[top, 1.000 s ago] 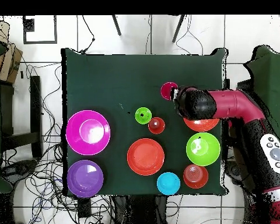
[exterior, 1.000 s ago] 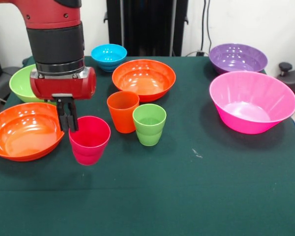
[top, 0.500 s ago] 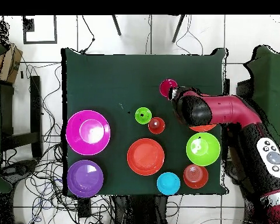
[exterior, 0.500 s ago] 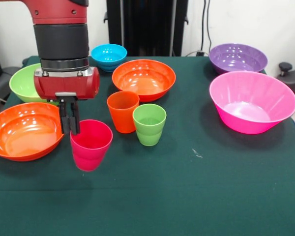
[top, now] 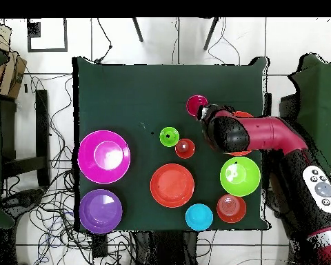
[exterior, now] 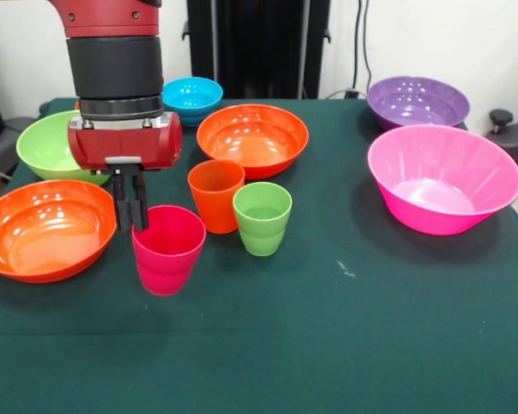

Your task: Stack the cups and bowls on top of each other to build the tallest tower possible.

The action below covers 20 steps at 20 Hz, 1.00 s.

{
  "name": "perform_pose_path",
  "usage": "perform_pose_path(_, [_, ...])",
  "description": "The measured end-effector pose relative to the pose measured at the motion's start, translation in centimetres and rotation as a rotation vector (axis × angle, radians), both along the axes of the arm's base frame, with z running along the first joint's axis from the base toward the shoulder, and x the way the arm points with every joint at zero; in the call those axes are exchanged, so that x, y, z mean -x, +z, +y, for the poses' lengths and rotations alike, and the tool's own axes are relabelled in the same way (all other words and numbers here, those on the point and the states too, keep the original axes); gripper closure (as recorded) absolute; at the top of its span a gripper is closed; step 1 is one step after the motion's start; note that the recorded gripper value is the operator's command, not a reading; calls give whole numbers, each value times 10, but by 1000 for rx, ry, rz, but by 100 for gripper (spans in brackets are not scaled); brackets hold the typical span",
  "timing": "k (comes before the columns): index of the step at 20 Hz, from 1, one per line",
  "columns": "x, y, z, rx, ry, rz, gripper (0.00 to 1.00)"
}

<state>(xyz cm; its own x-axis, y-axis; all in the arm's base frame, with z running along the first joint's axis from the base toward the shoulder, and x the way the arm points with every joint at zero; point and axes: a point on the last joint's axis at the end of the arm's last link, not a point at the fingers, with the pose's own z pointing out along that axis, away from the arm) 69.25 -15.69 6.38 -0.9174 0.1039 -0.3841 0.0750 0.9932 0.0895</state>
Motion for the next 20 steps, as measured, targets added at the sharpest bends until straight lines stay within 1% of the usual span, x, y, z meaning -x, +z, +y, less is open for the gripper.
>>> perform_pose_path(2, [3, -1, 0, -8, -5, 6, 100])
perform_pose_path(5, [12, -4, -2, -35, -24, 25, 100])
perform_pose_path(8, [17, -7, -5, -46, -34, 27, 100])
perform_pose_path(13, [24, -11, -11, -58, -46, 7, 100])
perform_pose_path(15, [26, -11, -14, -63, -52, -8, 100])
perform_pose_path(20, [30, -13, -13, -70, -53, -24, 100])
